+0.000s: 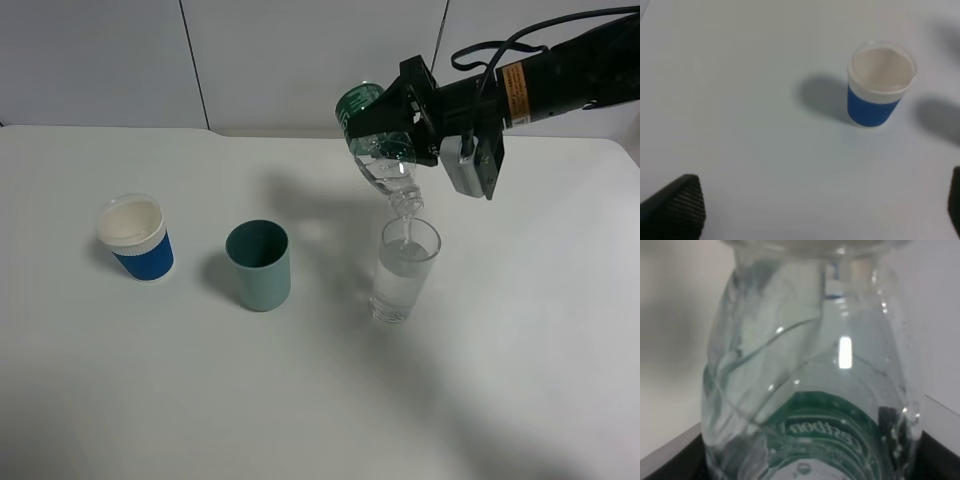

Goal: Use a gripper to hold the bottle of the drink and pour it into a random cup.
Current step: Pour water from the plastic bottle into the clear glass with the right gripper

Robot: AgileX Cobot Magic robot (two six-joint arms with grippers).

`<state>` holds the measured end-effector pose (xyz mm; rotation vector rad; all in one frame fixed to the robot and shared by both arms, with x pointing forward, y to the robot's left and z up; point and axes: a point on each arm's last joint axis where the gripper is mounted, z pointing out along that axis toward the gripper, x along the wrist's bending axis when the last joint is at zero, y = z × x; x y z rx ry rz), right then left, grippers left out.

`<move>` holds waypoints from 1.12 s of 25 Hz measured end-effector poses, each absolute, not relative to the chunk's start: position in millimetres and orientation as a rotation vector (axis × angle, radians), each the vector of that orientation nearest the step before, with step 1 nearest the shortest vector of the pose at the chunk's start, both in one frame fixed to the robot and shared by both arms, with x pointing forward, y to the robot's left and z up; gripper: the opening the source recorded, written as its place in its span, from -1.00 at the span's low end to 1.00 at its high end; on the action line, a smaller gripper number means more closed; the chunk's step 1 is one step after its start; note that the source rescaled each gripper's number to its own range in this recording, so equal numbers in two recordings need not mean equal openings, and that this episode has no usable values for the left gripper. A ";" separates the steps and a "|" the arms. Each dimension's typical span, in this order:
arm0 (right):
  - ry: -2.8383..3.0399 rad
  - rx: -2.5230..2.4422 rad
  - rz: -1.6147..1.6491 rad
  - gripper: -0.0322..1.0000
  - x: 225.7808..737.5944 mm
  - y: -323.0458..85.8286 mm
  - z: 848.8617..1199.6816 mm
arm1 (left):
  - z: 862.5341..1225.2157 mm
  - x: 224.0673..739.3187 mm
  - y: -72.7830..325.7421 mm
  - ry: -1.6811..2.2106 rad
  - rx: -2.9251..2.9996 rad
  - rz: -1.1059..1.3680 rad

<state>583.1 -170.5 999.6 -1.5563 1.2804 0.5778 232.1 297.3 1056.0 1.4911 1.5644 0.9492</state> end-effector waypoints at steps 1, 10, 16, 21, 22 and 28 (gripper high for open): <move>1.277 -1.556 0.574 -0.93 582.6 -170.5 1001.2 | 1056.0 232.1 297.3 1.564 1.491 0.949; 1.250 -1.561 0.551 -0.93 580.2 -170.9 1009.4 | 1056.0 232.1 297.2 1.564 1.491 0.948; 1.235 -1.571 0.540 -0.93 580.2 -170.9 1009.4 | 1056.0 232.1 297.1 1.564 1.491 0.947; 1.218 -1.582 0.526 -0.93 580.2 -170.9 1009.4 | 1056.0 232.1 297.1 1.564 1.491 0.947; 1.214 -1.584 0.524 -0.93 580.2 -170.9 1009.4 | 1056.0 232.1 297.1 1.564 1.491 0.947; 1.191 -1.599 0.506 -0.93 580.2 -170.9 1009.4 | 1056.0 232.1 297.1 1.564 1.491 0.947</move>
